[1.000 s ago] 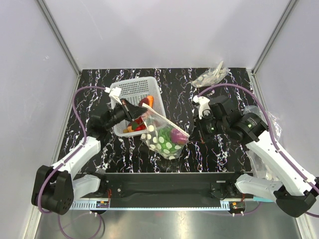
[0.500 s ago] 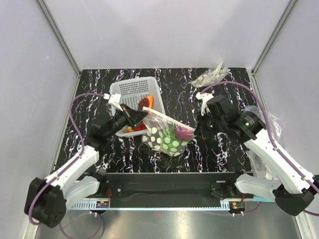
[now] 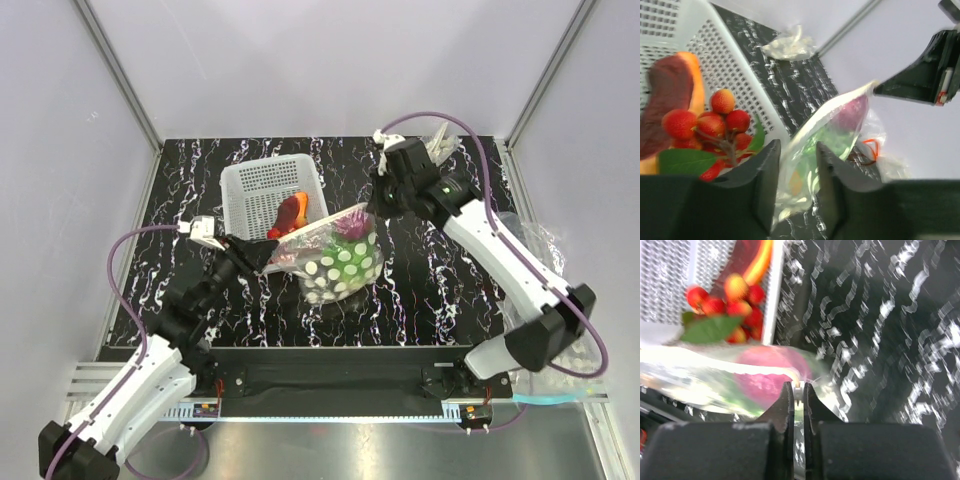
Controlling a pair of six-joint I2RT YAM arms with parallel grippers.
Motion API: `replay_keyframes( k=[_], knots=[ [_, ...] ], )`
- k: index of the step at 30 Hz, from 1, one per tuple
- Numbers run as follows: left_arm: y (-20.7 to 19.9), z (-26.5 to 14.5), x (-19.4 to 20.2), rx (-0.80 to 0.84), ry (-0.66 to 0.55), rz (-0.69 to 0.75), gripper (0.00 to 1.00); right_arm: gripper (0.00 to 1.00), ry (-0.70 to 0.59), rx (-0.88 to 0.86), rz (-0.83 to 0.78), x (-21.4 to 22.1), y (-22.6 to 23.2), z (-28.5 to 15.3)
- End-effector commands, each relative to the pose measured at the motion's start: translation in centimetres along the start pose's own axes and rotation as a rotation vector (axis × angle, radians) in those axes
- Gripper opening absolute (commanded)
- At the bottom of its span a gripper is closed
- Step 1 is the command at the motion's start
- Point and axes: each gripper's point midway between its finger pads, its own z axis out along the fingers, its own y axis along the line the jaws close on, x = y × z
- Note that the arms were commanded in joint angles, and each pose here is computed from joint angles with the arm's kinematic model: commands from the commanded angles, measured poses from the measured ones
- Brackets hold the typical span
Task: Place the food in the zip-top bag and seal the zipper
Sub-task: Zip the zipper food storage bag at the center of the board, then place the zipper food storage bag at the center of the board, then reset both arms
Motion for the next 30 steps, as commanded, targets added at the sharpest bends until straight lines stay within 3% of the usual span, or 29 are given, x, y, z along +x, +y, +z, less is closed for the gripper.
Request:
replay_keyframes(
  k=[1, 3, 4, 5, 8, 11, 13, 14, 16, 17, 21, 25, 30],
  knots=[
    [1.5, -0.9, -0.5, -0.081, -0.037, 0.028, 0.55, 0.07, -0.126, -0.12, 0.001, -5.1, 2.8, 1.2],
    [1.6, -1.4, -1.6, -0.111, -0.075, 0.048, 0.73, 0.33, -0.143, -0.184, 0.004, -5.9, 4.0, 0.9],
    [1.8, -2.1, -1.9, -0.128, -0.081, 0.071, 0.86, 0.47, -0.16, -0.208, 0.003, -6.3, 4.5, 0.8],
    [1.8, -2.4, -2.3, -0.139, -0.088, 0.084, 0.89, 0.66, -0.164, -0.225, 0.012, -6.3, 4.8, 0.6],
    [0.7, -3.3, -4.1, -0.148, -0.104, 0.134, 0.93, 0.77, -0.206, -0.198, 0.017, -6.5, 4.1, -0.4],
    [0.3, -3.6, -4.0, -0.159, -0.046, 0.16, 0.99, 0.81, -0.291, -0.117, 0.045, -6.6, 2.1, -2.3],
    [-1.2, -3.9, -4.1, -0.118, 0.011, 0.189, 0.99, 0.9, -0.409, -0.093, 0.084, -7.5, 1.2, -5.1],
    [-1.9, -4.1, -3.9, -0.092, 0.04, 0.199, 0.99, 0.9, -0.405, -0.077, 0.085, -6.1, 0.5, -4.9],
    [-2.9, -4.9, -4.2, -0.072, 0.081, 0.252, 0.99, 0.94, -0.526, -0.058, 0.128, -6.7, -0.5, -8.1],
    [-3.2, -5.3, -4.6, -0.071, 0.087, 0.267, 0.99, 1.0, -0.518, -0.05, 0.129, -5.2, -1.0, -7.8],
    [-3.7, -7.8, -4.8, -0.073, 0.133, 0.359, 0.99, 1.0, -0.626, -0.017, 0.153, -3.7, -2.8, -10.6],
    [-3.5, -9.9, -5.5, -0.099, 0.113, 0.419, 0.99, 1.0, -0.707, 0.077, 0.21, -1.6, -5.8, -12.8],
    [-2.8, -13.2, -7.6, -0.144, -0.068, 0.451, 0.99, 1.0, -0.751, 0.157, 0.289, 1.8, -8.6, -13.5]
  ],
)
